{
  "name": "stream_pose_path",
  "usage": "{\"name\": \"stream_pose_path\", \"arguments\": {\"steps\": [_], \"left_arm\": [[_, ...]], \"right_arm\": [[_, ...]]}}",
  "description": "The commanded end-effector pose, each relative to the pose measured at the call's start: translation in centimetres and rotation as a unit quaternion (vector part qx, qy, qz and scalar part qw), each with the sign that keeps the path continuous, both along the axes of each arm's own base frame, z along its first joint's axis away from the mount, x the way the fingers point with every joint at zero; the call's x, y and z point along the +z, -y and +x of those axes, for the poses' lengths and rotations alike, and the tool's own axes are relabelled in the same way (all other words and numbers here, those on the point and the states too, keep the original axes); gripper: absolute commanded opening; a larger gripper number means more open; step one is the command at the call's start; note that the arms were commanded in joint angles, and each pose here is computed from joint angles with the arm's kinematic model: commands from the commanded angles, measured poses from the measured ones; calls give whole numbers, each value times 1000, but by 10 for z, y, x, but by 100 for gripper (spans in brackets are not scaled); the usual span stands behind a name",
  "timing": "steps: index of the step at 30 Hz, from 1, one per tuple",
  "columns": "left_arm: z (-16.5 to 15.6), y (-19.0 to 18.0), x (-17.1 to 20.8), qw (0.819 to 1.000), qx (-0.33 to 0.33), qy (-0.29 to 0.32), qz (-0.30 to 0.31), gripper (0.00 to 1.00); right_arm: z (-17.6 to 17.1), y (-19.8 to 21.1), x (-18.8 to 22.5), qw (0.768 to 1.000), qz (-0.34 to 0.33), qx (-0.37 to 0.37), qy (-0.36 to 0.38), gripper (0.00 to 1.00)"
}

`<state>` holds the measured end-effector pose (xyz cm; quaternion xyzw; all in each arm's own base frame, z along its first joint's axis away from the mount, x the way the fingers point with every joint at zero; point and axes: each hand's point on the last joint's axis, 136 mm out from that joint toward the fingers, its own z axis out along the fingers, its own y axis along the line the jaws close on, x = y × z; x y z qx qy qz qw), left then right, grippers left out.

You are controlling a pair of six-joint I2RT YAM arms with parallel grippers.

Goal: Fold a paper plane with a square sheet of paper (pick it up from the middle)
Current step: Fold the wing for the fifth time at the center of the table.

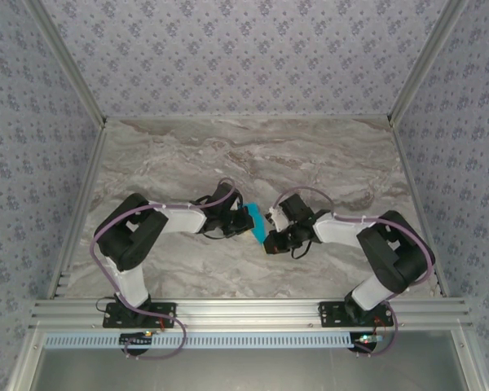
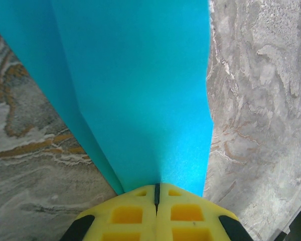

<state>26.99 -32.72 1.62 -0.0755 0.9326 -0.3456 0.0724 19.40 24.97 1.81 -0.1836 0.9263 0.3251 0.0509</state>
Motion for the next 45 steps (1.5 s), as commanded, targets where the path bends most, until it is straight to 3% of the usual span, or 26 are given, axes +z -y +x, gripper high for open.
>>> {"name": "stream_pose_path", "arguments": {"steps": [1,13,21,26,34,38,45], "left_arm": [[-22,-59,-66,987,43,-56,144,0],[-19,-51,-59,990,33,-49,125,0],[-17,-47,-57,991,32,-46,121,0],[-17,-49,-58,990,34,-48,127,0],[-19,-57,-63,988,45,-54,140,0],[-19,-58,-62,988,44,-53,139,0],[-16,-44,-53,993,26,-43,108,0]], "right_arm": [[-47,27,-16,994,-61,5,-88,5],[26,-14,51,998,14,-25,54,6],[61,-24,24,996,-17,-46,76,3],[49,-19,1,998,-28,-42,48,0],[-18,19,-32,998,-58,-9,-36,0],[-43,27,-29,997,-40,-12,-61,0],[-28,34,3,998,-37,-40,-12,0]]}}
